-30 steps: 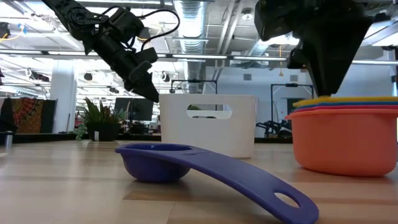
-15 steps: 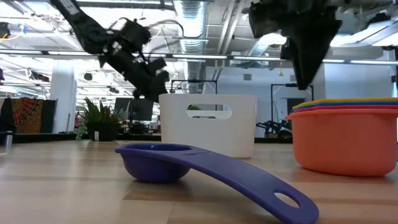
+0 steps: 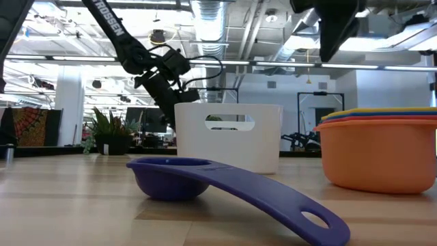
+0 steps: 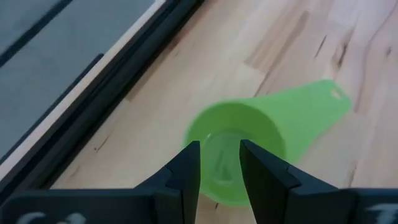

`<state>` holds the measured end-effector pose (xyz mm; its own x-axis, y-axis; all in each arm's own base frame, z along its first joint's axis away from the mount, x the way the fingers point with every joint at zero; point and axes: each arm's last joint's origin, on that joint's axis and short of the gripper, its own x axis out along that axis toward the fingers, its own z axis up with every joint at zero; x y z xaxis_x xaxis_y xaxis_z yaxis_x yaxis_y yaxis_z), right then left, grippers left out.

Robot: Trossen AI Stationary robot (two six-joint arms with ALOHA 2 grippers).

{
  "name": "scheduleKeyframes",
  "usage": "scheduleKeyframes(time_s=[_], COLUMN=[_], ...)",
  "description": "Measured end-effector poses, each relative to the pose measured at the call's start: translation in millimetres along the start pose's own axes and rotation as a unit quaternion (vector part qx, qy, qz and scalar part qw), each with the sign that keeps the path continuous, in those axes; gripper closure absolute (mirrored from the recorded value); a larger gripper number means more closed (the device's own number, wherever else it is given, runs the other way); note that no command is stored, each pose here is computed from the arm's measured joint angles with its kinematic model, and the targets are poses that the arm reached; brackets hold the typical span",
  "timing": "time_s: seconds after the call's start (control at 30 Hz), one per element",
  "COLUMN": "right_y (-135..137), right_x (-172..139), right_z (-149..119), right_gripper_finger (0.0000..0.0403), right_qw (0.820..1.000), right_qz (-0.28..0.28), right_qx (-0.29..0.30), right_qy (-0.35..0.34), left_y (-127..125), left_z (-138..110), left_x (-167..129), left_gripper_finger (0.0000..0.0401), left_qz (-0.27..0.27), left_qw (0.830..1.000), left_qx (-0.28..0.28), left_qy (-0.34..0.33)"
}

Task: Nest measuring cups in basket
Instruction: Stack the green measuring cup on top of the yellow measuring cup

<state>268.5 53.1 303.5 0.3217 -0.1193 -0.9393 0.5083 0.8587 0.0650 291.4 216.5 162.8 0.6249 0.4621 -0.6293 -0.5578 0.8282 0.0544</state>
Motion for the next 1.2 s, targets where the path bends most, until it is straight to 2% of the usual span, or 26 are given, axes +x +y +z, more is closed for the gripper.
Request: scheduleKeyframes(time_s=[0.2,0.4,0.63,0.77,0.93,1.2], right_y=[-2,0,-8,-14,-16,-17], right_x=[-4,1,2,4,4,4], right_z=[0,0,8,14,16,17], right_gripper_finger=[0.0295,0.0295,0.0295,0.0295,0.0295,0.0295], right_qw=[1.000,1.000,1.000,1.000,1.000,1.000], right_qz=[-0.006,-0.013,-0.014,-0.018,-0.018,-0.017], right_qx=[0.011,0.009,0.004,0.014,-0.004,-0.010], right_qy=[-0.013,-0.006,-0.014,-0.016,-0.016,-0.020], left_y=[17,32,29,28,29,27], left_z=[0,-3,0,-4,-13,-16], left_x=[0,-1,3,6,12,16], left_gripper_finger=[0.0302,0.0329,0.0349,0.0346,0.0343,0.0358], left_qz=[0.020,-0.024,-0.051,-0.046,-0.039,-0.038], left_qw=[1.000,0.999,0.998,0.999,0.999,0.999], left_qx=[0.004,-0.022,-0.022,-0.024,-0.028,-0.010], left_qy=[0.000,-0.001,-0.027,-0.016,0.013,0.019])
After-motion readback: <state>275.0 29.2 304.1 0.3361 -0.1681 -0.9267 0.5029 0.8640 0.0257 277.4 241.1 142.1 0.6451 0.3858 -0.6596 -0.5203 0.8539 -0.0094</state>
